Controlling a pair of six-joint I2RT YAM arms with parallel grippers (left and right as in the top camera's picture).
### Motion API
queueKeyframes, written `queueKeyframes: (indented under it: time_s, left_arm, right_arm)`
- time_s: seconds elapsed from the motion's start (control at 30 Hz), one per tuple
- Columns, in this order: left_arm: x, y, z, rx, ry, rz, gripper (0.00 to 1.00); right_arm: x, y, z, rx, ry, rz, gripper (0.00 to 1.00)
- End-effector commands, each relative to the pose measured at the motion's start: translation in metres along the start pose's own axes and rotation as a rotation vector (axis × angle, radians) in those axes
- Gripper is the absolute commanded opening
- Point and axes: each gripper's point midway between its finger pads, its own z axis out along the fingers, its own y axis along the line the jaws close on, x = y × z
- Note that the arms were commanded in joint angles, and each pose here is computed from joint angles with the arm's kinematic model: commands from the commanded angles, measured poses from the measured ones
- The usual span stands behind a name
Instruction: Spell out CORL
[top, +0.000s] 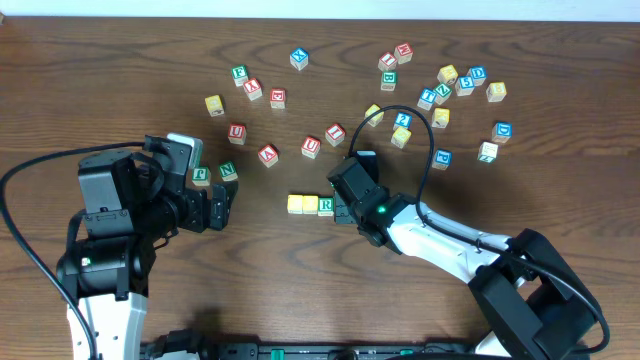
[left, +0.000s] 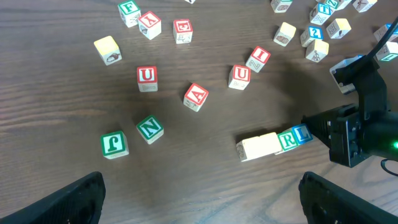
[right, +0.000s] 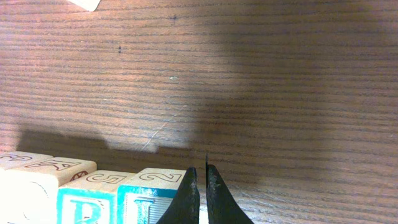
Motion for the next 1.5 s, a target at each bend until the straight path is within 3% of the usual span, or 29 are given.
queueKeyframes:
  time_s: [0.0, 0.43, 1.0, 1.47]
  left_arm:
    - [-0.009, -0.002, -0.005, 0.006, -0.025, 0.025, 0.98]
    - [-0.009, -0.002, -0.005, 0.006, -0.025, 0.025, 0.98]
    - [-0.009, -0.002, -0.005, 0.006, -0.025, 0.025, 0.98]
    - [-0.009, -0.002, -0.005, 0.006, -0.025, 0.025, 0.98]
  right_arm:
    - [0.005, 0.0, 0.003, 0.002, 0.012, -0.016, 0.01]
    - [-0.006, -0.048, 0.002, 0.19, -0.031, 0.054, 0.01]
    - [-0.051, -0.046, 0.003, 0.111, -0.123, 0.147, 0.01]
    - [-0.051, -0.038, 0.003, 0.072, -0.112, 0.116, 0.01]
